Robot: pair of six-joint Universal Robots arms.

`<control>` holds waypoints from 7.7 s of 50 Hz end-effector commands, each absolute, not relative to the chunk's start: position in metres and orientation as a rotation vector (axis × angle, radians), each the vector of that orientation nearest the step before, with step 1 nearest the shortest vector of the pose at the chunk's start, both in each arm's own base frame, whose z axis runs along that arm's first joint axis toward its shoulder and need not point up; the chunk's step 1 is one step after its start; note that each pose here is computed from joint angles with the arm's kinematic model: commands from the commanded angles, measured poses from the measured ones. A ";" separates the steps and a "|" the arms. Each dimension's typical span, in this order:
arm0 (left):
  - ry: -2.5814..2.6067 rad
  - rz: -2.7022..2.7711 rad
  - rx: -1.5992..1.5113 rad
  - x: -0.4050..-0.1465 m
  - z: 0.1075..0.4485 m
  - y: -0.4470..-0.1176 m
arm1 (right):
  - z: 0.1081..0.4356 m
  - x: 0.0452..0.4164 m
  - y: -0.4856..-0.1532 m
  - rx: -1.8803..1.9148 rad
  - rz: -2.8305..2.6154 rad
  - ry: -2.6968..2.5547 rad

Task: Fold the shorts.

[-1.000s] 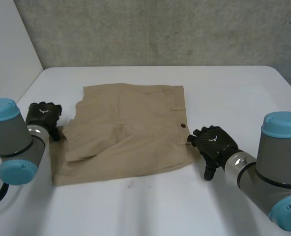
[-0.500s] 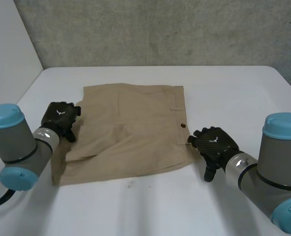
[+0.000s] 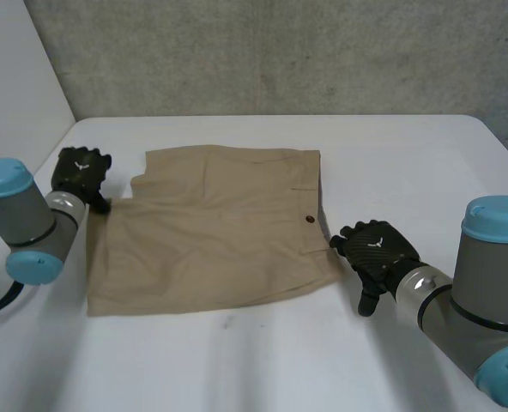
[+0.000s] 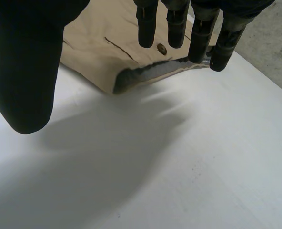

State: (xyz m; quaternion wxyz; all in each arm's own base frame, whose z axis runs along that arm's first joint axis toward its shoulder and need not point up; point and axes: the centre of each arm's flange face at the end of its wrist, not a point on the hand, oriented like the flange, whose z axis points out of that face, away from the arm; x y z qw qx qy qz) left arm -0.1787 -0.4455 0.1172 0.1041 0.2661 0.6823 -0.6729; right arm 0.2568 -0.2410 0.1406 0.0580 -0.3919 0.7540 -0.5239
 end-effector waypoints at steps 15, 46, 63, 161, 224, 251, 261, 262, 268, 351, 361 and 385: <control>2.015 -1.983 0.797 -0.178 0.160 -0.410 | 0.150 0.261 -0.243 -1.180 -1.673 2.217; 2.504 -1.544 0.988 -0.174 0.160 -0.242 | 0.121 0.294 -0.261 -1.199 -1.554 2.112; 2.515 -1.530 0.945 -0.167 0.157 -0.247 | 0.121 0.302 -0.273 -1.191 -1.587 2.085; 2.013 -1.916 1.343 -0.286 0.201 -0.312 | 0.184 0.230 -0.312 -1.197 -1.441 2.374; 2.408 -2.072 0.863 -0.246 0.183 -0.234 | 0.133 0.232 -0.279 -0.858 -1.552 2.341; 2.400 -2.069 0.827 -0.238 0.187 -0.235 | 0.171 0.145 -0.335 -0.667 -1.896 2.511; 2.403 -2.059 0.811 -0.234 0.187 -0.235 | 0.195 0.138 -0.344 -0.980 -1.934 2.572; 2.403 -2.059 0.811 -0.234 0.186 -0.235 | 0.204 0.158 -0.341 -1.010 -1.968 2.487; 2.405 -2.060 0.824 -0.236 0.187 -0.231 | 0.235 0.243 -0.312 -1.081 -1.997 2.140; 2.381 -2.136 1.213 -0.377 0.165 -0.234 | 0.224 0.224 -0.289 -0.704 -1.673 2.149; 2.437 -1.955 1.103 -0.323 0.168 -0.188 | 0.228 0.240 -0.300 -0.723 -1.536 2.216; 2.547 -1.786 1.139 -0.303 0.143 -0.140 | 0.163 0.300 -0.267 -0.922 -1.091 2.249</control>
